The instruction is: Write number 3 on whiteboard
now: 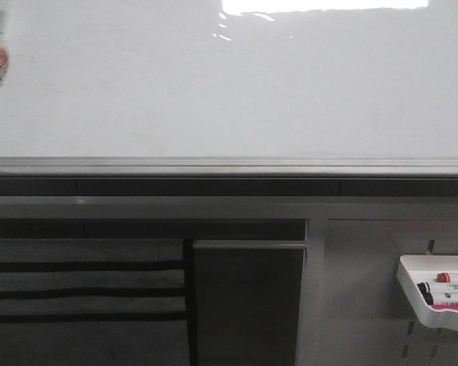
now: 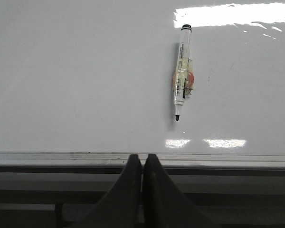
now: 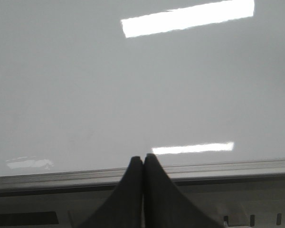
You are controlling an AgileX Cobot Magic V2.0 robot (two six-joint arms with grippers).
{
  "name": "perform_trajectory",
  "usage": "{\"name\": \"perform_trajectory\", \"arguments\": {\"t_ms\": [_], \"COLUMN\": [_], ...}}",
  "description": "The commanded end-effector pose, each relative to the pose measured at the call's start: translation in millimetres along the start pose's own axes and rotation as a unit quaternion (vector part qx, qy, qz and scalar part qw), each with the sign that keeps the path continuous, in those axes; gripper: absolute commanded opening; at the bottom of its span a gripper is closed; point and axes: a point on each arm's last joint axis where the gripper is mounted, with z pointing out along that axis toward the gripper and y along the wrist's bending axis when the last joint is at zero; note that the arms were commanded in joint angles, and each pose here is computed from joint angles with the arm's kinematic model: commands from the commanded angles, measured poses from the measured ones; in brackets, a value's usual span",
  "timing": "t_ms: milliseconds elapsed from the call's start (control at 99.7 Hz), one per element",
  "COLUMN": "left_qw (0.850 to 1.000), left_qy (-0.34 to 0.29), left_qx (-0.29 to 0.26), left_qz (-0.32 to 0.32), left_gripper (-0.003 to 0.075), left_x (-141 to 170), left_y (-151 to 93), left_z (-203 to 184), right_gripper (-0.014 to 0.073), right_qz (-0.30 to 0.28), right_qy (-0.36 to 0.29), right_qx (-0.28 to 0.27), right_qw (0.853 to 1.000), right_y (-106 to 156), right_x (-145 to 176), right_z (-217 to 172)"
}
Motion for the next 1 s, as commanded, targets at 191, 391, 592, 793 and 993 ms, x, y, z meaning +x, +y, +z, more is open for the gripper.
{"name": "perform_trajectory", "arguments": {"t_ms": [191,391,592,793,993], "left_qw": [0.998,0.994,0.99,0.997,0.998], "left_qy": [-0.063,-0.108,-0.141,-0.07,0.058], "left_qx": [0.009,0.011,0.013,0.009,0.001], "left_qz": [-0.004,-0.025,-0.029,-0.029,-0.022], "left_gripper": [-0.002,-0.002,-0.002,-0.002,-0.002], "left_x": [-9.2,-23.5,-65.3,-115.9,-145.8], "left_y": [-1.2,-1.3,-1.7,-2.4,-2.6], "left_z": [-2.6,-5.2,-12.3,-6.4,15.2], "right_gripper": [-0.0069,-0.0069,-0.0069,-0.0069,-0.0069], "right_qz": [-0.006,-0.006,-0.006,-0.017,-0.065], "right_qy": [0.049,-0.001,-0.001,0.06,0.178], "right_qx": [0.005,-0.001,0.002,0.01,0.015], "right_qw": [0.999,1.0,1.0,0.998,0.982], "right_y": [-1.7,-0.2,2.7,6.6,8.7], "right_x": [16.2,3.4,-37.2,-90.9,-126.9], "right_z": [-1.3,-1.0,-2.6,9.6,35.3]}}
